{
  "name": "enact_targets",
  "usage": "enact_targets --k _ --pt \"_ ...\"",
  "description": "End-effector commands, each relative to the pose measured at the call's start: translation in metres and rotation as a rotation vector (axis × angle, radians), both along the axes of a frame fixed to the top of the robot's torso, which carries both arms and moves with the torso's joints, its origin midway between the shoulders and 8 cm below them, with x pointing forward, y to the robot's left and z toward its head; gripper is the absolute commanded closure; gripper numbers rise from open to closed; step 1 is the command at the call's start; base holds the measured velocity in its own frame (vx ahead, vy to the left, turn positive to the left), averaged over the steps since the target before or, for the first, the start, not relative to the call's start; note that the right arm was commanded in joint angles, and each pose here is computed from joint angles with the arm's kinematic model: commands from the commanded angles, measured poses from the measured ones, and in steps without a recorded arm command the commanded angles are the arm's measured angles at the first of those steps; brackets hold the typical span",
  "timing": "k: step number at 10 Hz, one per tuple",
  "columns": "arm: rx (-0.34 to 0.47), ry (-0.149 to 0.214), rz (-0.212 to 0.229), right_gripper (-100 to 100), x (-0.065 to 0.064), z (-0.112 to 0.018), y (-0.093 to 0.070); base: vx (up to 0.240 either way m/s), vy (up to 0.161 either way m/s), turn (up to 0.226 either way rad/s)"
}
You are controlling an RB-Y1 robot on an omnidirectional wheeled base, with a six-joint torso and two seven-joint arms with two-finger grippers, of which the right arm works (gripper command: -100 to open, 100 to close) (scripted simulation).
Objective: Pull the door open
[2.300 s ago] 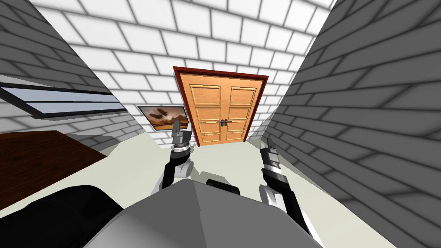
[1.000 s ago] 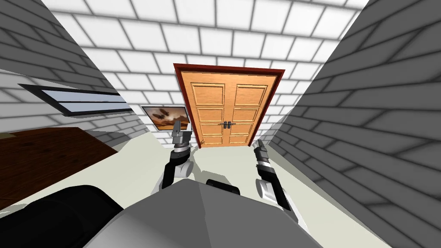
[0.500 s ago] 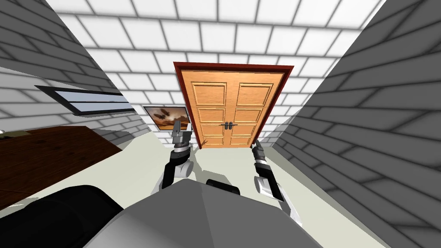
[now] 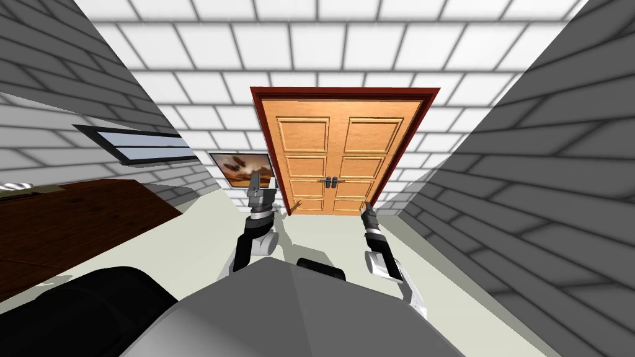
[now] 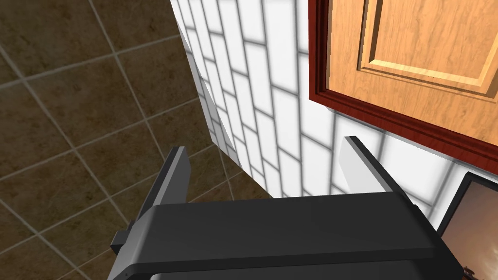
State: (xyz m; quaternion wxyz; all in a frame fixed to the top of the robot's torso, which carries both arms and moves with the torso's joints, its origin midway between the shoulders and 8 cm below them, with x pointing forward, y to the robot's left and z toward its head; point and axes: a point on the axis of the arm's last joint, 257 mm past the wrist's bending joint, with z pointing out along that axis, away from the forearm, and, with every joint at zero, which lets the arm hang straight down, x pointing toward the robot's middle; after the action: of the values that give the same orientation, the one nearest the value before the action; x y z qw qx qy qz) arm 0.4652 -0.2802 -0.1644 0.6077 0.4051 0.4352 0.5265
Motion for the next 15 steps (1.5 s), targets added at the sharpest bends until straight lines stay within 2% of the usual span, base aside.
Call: enact_targets --k 1,10,11,15 --pt "0.006 0.018 0.006 -100 0.009 -0.009 -0.001 0.100 -0.023 0.071" --pt "0.037 0.111 0.025 -100 0.044 -0.054 -0.010 0.100 -0.010 0.071" --pt "0.037 0.111 0.025 -100 0.044 -0.054 -0.010 0.074 -0.009 0.024" --pt "0.052 0.150 0.027 -100 0.058 -0.072 -0.016 0.078 -0.008 0.060"
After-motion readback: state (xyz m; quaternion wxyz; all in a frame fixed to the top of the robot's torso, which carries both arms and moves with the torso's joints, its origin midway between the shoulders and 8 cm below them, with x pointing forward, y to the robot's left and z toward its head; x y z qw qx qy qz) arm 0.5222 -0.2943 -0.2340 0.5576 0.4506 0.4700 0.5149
